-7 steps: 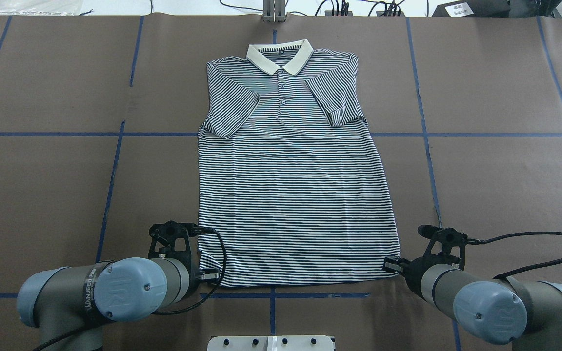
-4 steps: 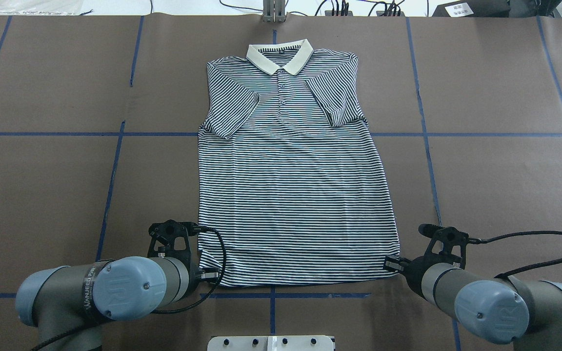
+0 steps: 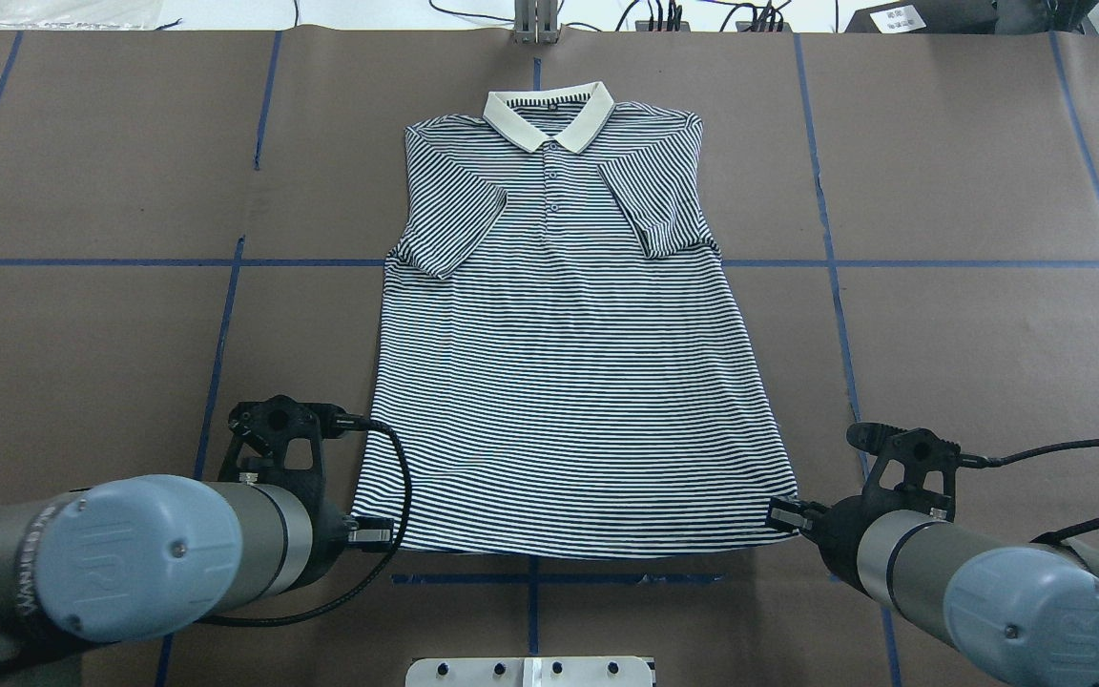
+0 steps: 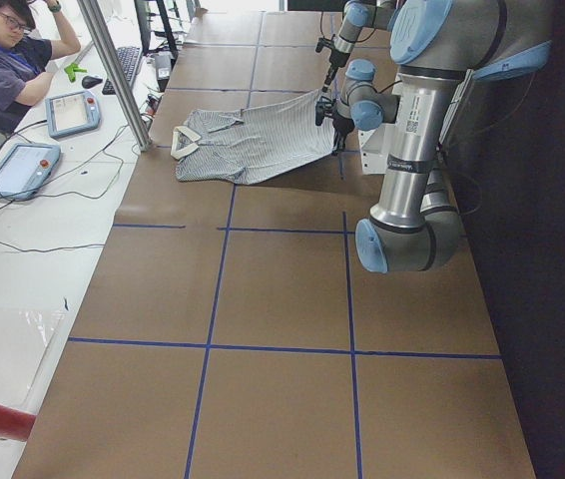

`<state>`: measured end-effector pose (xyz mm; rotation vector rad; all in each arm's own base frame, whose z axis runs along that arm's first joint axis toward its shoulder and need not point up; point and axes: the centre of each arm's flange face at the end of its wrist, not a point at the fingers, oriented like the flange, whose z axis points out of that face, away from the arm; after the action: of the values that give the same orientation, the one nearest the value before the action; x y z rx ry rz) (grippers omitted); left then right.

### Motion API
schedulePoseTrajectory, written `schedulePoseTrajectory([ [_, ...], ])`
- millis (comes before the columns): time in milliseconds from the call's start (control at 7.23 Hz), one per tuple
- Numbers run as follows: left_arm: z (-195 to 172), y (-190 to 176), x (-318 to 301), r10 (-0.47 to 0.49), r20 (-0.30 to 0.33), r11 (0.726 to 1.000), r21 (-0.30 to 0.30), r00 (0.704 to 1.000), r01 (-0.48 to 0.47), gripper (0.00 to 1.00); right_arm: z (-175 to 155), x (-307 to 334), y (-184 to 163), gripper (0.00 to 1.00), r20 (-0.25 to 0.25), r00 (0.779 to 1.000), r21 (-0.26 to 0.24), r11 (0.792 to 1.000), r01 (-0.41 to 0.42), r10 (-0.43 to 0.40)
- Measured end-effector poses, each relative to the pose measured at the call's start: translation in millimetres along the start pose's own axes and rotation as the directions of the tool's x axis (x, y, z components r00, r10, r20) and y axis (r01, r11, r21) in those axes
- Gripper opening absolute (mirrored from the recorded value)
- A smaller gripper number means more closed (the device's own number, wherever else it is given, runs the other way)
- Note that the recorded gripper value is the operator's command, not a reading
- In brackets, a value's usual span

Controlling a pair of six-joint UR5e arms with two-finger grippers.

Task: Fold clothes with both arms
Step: 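Lift the hem with both grippers and fold it toward the collar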

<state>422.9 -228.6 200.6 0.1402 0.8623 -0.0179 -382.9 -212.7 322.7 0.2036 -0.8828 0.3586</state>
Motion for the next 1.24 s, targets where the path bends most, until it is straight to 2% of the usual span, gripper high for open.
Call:
schedulePoseTrajectory([
  [277, -58, 7, -5, 0.001, -0.035, 0.999, -0.036, 0.999, -0.002, 0.0, -70, -11, -9, 0.0, 0.002, 1.0, -0.05, 0.999, -0.003, 0.003],
  [553, -75, 0, -6, 0.01, -0.044, 0.999, -0.043, 0.999, -0.012, 0.0, -109, -17, -15, 0.0, -0.009, 1.0, -0.071, 0.997, -0.005, 0.004],
  [691, -74, -18, -4, 0.031, -0.036, 0.999, -0.017, 0.999, -0.032, 0.0, -110, -27, -22, 0.0, -0.007, 1.0, -0.06, 0.998, -0.018, 0.018],
  [830, -69, -49, 0, 0.056, -0.015, 0.998, 0.017, 0.998, -0.056, 0.0, -100, -47, -44, 0.0, -0.012, 0.998, -0.032, 0.998, -0.054, 0.054],
  [1106, -60, -117, 0, 0.086, 0.028, 0.994, 0.068, 0.996, -0.087, 0.0, -69, -100, -117, 0.0, -0.031, 0.992, 0.014, 0.993, -0.118, 0.119],
  [1244, -52, -151, 2, 0.087, 0.046, 0.991, 0.093, 0.995, -0.091, 0.0, -60, -112, -158, 0.0, -0.045, 0.991, 0.045, 0.991, -0.123, 0.125],
])
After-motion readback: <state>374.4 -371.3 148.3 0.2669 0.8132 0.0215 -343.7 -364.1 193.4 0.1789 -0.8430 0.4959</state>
